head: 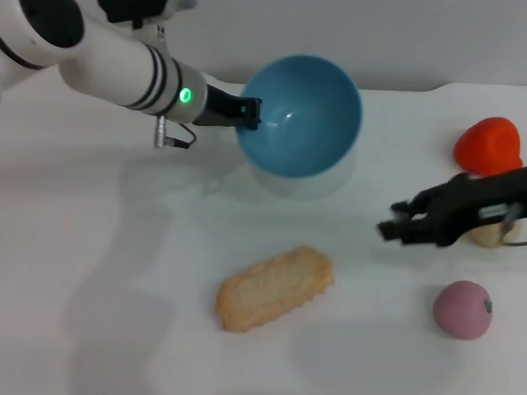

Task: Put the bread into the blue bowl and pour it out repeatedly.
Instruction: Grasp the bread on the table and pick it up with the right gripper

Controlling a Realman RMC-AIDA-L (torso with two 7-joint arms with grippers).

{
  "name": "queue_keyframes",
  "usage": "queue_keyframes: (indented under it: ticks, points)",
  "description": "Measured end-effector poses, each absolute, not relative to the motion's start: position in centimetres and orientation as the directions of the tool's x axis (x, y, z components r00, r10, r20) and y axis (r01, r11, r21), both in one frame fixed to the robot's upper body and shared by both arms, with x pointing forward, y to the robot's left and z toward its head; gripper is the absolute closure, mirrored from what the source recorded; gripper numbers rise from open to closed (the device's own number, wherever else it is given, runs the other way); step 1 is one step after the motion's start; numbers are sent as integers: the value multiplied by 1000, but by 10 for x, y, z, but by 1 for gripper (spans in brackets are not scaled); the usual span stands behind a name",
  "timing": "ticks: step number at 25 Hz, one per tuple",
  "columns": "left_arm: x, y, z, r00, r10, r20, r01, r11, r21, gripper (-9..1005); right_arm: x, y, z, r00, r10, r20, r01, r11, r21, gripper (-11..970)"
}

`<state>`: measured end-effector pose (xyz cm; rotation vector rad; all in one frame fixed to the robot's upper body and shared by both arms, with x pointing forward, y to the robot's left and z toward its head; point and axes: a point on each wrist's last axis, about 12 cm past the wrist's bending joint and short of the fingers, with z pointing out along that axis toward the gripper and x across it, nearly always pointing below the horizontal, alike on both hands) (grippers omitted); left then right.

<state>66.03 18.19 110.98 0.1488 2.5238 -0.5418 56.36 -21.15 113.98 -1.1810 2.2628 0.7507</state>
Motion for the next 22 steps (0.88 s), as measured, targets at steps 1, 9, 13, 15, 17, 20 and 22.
queue_keyframes:
  ticks: [1,9,13,15,17,20,22]
  points:
    - [660,182,1110,-843,-7,-538,215,913,-348,996,564,-212,1140,-515,-582,-630,-843,478,247,464]
    - [658,189,1115,-846,-32,-532,197,909,-367,996,560,-147,1140,-287,-811,-510,-956,273,104,453]
    - [656,190,1114,-850,-33,-526,194,909,-370,996,555,-126,1135,-174,-864,-472,-983,177,40,448]
    - [655,192,1113,-851,-41,-524,187,909,-374,996,551,-109,1128,-87,-888,-452,-994,110,-25,445]
    - [655,192,1113,-851,-42,-524,186,909,-374,996,550,-105,1126,-65,-892,-447,-994,95,-45,409]
    - [655,193,1112,-851,-45,-524,183,909,-375,996,548,-98,1121,-22,-898,-439,-993,69,-91,356]
    - [655,194,1111,-851,-47,-524,180,909,-375,996,545,-90,1115,23,-902,-430,-989,41,-139,320]
